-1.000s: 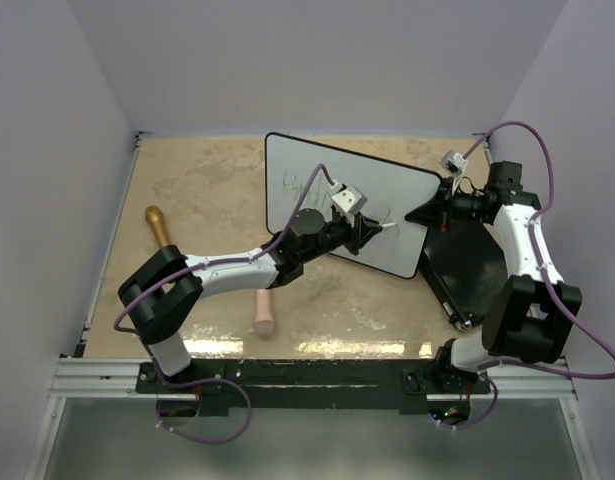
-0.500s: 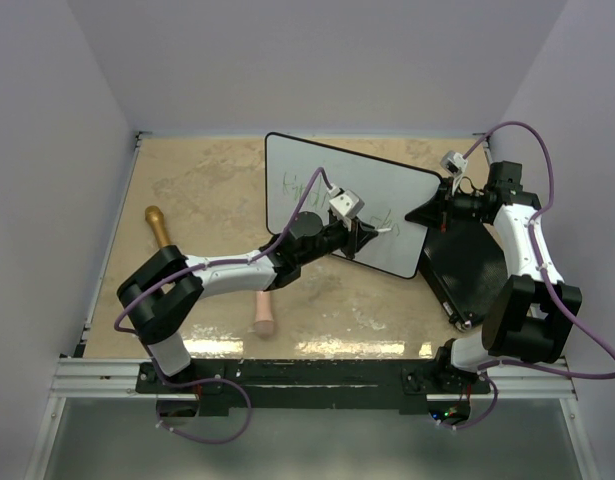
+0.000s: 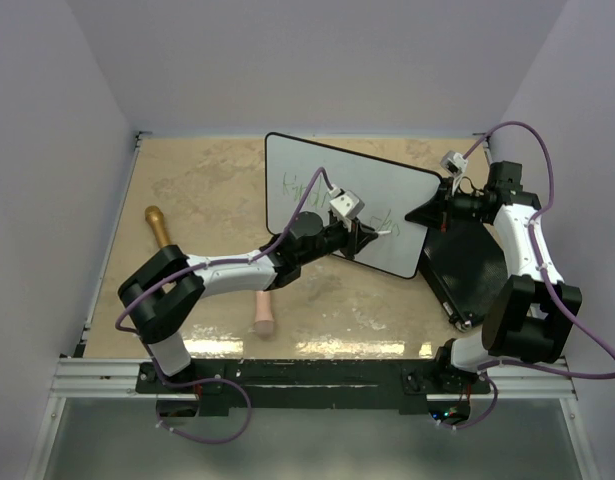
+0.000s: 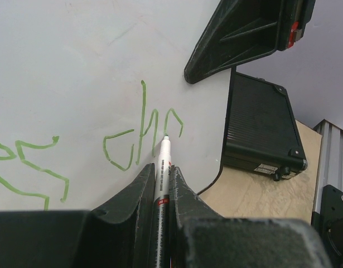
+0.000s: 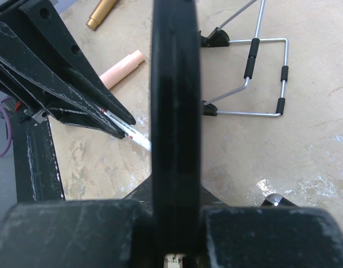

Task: Write a sentence on the whiteboard
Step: Write on the whiteboard at the center of the board.

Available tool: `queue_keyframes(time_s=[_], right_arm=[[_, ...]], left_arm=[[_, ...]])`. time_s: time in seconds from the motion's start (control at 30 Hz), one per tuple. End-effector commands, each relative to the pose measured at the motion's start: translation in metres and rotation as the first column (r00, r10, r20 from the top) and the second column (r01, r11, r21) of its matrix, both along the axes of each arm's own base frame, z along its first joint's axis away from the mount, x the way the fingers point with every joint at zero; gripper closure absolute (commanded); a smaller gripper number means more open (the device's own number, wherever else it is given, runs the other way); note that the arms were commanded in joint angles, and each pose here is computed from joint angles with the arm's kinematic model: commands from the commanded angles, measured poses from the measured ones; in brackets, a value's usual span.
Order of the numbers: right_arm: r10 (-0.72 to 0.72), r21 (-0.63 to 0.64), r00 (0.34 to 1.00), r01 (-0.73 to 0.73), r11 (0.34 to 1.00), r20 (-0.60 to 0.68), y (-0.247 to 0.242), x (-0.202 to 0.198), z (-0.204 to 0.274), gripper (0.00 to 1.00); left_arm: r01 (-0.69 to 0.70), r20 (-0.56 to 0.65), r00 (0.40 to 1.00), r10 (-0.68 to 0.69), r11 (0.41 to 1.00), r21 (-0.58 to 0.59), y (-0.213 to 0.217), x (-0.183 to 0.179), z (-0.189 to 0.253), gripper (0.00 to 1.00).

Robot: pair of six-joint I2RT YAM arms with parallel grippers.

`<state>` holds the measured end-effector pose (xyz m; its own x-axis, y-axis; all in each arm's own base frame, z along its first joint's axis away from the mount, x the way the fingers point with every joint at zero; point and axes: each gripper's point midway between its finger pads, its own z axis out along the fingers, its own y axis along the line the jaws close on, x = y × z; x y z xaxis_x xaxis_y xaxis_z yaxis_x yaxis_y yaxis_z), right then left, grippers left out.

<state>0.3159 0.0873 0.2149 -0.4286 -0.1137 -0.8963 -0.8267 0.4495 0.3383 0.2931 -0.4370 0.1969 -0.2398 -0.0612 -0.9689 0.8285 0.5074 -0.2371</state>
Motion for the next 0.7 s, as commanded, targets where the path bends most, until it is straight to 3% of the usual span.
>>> queue_keyframes(time_s=[0.0, 0.67], right_arm=[[-0.008, -0.061, 0.999, 0.011, 0.998, 0.048, -0.004, 0.002, 0.002, 1.00], [-0.009, -0.064, 0.999, 0.012, 0.998, 0.047, -0.004, 0.003, 0.001, 1.00]], left_arm=[[-0.012, 0.003, 1.000, 0.012, 1.000, -0.010, -0.001, 0.008, 0.002, 1.00], [0.022, 0.028, 0.999, -0.020, 0.998, -0.057, -0.017, 0.010, 0.027, 1.00]])
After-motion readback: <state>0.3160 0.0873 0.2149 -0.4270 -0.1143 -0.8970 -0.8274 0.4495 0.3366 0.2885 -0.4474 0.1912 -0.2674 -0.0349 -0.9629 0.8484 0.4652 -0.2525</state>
